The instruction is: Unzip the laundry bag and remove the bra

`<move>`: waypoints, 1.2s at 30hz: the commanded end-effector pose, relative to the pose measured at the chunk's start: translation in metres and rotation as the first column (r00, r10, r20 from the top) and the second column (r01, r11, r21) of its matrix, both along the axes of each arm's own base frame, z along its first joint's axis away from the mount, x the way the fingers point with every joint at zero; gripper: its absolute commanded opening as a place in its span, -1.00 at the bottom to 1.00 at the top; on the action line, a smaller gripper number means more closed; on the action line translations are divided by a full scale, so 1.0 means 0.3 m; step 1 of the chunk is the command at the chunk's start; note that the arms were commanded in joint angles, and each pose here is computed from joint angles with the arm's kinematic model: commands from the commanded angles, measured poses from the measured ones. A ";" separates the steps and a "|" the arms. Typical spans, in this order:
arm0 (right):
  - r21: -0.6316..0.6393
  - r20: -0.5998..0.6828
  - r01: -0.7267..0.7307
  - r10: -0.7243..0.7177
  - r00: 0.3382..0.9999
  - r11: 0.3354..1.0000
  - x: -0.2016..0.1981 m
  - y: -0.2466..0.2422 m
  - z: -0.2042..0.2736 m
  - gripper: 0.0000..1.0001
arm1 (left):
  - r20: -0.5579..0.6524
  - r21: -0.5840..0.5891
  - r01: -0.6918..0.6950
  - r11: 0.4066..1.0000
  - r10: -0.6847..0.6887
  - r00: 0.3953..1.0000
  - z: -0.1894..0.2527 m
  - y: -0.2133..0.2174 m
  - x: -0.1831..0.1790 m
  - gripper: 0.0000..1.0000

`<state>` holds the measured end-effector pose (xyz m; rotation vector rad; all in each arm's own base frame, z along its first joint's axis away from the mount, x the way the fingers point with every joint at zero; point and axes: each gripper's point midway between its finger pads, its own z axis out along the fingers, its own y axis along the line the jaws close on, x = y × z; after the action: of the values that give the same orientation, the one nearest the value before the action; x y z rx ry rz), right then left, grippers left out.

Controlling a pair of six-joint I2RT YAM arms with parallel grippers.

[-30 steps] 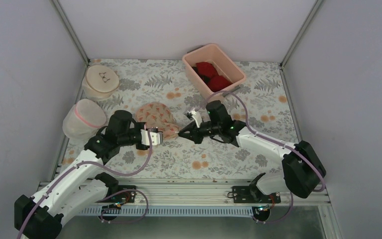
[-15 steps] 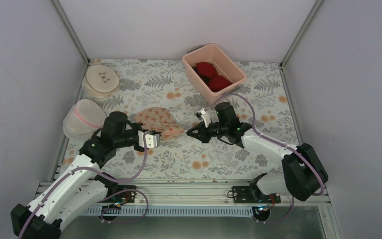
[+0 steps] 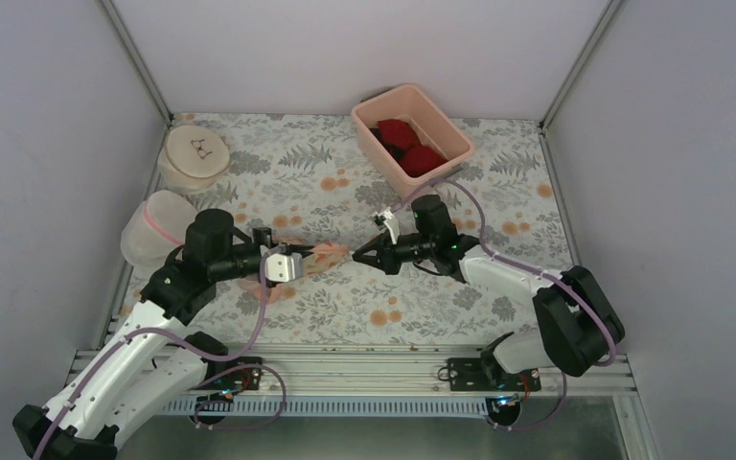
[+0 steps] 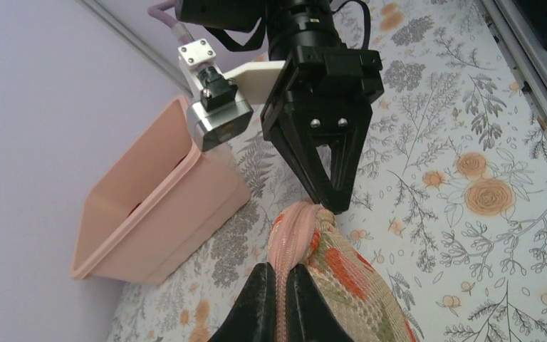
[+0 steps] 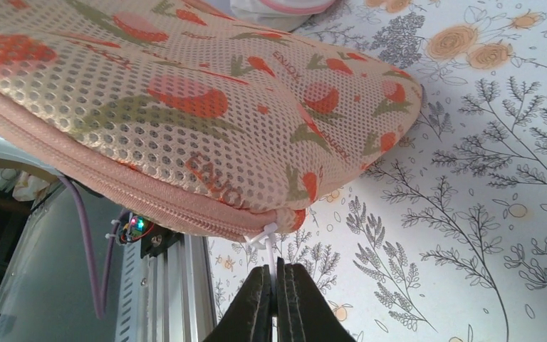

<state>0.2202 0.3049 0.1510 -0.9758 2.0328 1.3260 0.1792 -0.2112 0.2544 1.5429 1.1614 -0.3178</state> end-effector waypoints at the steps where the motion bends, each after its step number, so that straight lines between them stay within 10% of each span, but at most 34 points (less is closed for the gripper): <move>1: -0.047 -0.041 0.039 -0.041 0.998 0.998 0.025 -0.009 -0.053 -0.92 | 0.120 -0.118 0.082 0.990 -0.068 0.990 0.147 -0.032 -0.031 -0.95; 5: -0.099 -0.027 0.113 -0.116 0.993 0.989 0.057 -0.033 -0.067 -0.83 | 0.063 -0.027 0.023 0.999 -0.021 0.998 0.016 -0.015 0.004 -0.95; 12: -0.210 0.087 0.345 -0.334 0.938 0.915 0.161 -0.127 0.001 0.16 | -0.092 0.138 -0.021 0.990 0.034 0.995 -0.268 0.018 0.014 -0.95; 26: -0.189 0.172 0.373 -0.344 0.923 0.908 0.165 -0.124 0.147 0.28 | -0.237 0.069 0.217 0.974 -0.196 0.952 -0.316 -0.083 -0.170 -0.91; 30: -0.187 0.180 0.361 -0.330 0.927 0.913 0.162 -0.091 0.162 0.39 | -0.212 0.034 0.228 0.973 -0.215 0.953 -0.279 -0.090 -0.174 0.94; 34: -0.202 0.194 0.381 -0.344 0.919 0.902 0.177 -0.048 0.178 0.99 | -0.292 -0.196 -0.076 0.978 0.015 0.956 -0.090 -0.081 -0.005 1.00; 36: -0.220 0.193 0.415 -0.378 0.906 0.883 0.195 -0.025 0.175 1.00 | -0.403 -0.360 -0.380 0.852 0.225 0.887 0.035 0.017 0.159 1.00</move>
<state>0.2667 0.2856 0.1923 -0.7374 2.1801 0.8273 0.1588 -0.2325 0.1843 1.5253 1.3418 -0.5856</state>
